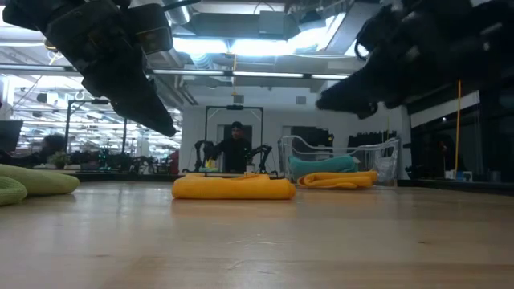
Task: Fold microfiber towels
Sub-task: Fold the orange microfiber towel
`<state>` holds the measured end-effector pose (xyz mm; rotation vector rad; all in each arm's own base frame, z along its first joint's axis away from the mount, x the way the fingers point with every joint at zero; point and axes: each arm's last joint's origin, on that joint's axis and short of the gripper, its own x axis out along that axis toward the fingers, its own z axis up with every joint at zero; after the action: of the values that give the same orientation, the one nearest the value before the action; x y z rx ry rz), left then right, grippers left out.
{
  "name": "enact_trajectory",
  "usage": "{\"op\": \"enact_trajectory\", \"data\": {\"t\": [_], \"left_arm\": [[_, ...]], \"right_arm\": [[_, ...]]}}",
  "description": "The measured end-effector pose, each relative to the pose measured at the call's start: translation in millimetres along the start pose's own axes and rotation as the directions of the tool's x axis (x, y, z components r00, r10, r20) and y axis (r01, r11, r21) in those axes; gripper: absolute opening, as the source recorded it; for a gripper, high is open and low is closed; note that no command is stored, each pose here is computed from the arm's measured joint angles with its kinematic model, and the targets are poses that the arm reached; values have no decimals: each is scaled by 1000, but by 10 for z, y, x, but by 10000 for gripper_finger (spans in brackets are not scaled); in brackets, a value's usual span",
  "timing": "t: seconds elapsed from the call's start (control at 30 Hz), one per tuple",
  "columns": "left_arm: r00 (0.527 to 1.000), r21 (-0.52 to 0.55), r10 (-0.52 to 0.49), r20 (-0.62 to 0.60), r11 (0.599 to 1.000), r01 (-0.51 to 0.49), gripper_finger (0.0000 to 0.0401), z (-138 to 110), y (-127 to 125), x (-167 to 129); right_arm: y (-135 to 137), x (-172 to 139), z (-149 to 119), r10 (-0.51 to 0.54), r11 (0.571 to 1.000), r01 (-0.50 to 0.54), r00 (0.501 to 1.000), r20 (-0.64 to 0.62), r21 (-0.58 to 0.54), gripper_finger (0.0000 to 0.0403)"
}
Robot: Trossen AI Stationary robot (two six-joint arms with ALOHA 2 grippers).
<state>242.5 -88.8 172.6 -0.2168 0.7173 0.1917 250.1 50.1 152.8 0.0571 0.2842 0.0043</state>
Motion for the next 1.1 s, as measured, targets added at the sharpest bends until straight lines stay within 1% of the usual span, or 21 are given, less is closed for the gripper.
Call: {"op": "enact_trajectory", "data": {"t": [0.07, 0.13, 0.2, 0.27, 0.33, 0.47, 0.57, 0.7, 0.8, 0.9, 0.97, 1.03, 1.1], "left_arm": [[1000, -2, 3, 2, 1000, -3, 179, 4, 7, 3], [1000, -5, 7, 2, 1000, -7, 179, 10, 17, 7], [1000, -9, 11, 3, 1000, -11, 179, 16, 27, 10], [1000, -10, 11, 5, 1000, -11, 179, 18, 28, 11], [1000, -11, 9, 7, 1000, -9, 179, 21, 27, 11], [1000, -11, 9, 7, 1000, -9, 179, 21, 26, 11], [1000, -10, 10, 5, 1000, -10, 179, 19, 27, 11], [1000, -10, 10, 4, 1000, -10, 179, 18, 28, 11], [1000, -10, 10, 4, 1000, -10, 179, 18, 28, 11], [1000, -10, 10, 4, 1000, -10, 179, 18, 28, 11], [1000, -10, 10, 3, 1000, -10, 179, 16, 27, 10], [1000, -9, 10, 3, 1000, -10, 179, 17, 28, 11], [1000, -9, 10, 2, 1000, -10, 179, 16, 28, 11]], "right_arm": [[5, 104, -60, -35, 998, 34, 999, -29, -51, 147], [19, 228, -82, -67, 996, 64, 997, -47, -57, 147], [26, 365, -75, -147, 989, 147, 988, -42, -16, 147], [4, 510, -74, -266, 962, 268, 963, -33, 47, 147], [-9, 668, -77, -313, 946, 315, 949, -35, 72, 147], [15, 972, -53, -307, 949, 308, 951, -29, 62, 147], [4, 1180, -62, -317, 948, 317, 948, -27, 25, 147], [-59, 1470, -74, -339, 932, 337, 941, -2, 132, 147], [-120, 1626, -148, -371, 921, 370, 928, -14, 119, 147], [-170, 1710, -209, -401, 911, 401, 916, -20, 90, 147], [-189, 1745, -269, -401, 907, 401, 916, -30, 126, 147], [-197, 1758, -386, -401, 896, 405, 914, -59, 180, 147], [-160, 1764, -478, -395, 890, 402, 915, -76, 216, 147]]}}
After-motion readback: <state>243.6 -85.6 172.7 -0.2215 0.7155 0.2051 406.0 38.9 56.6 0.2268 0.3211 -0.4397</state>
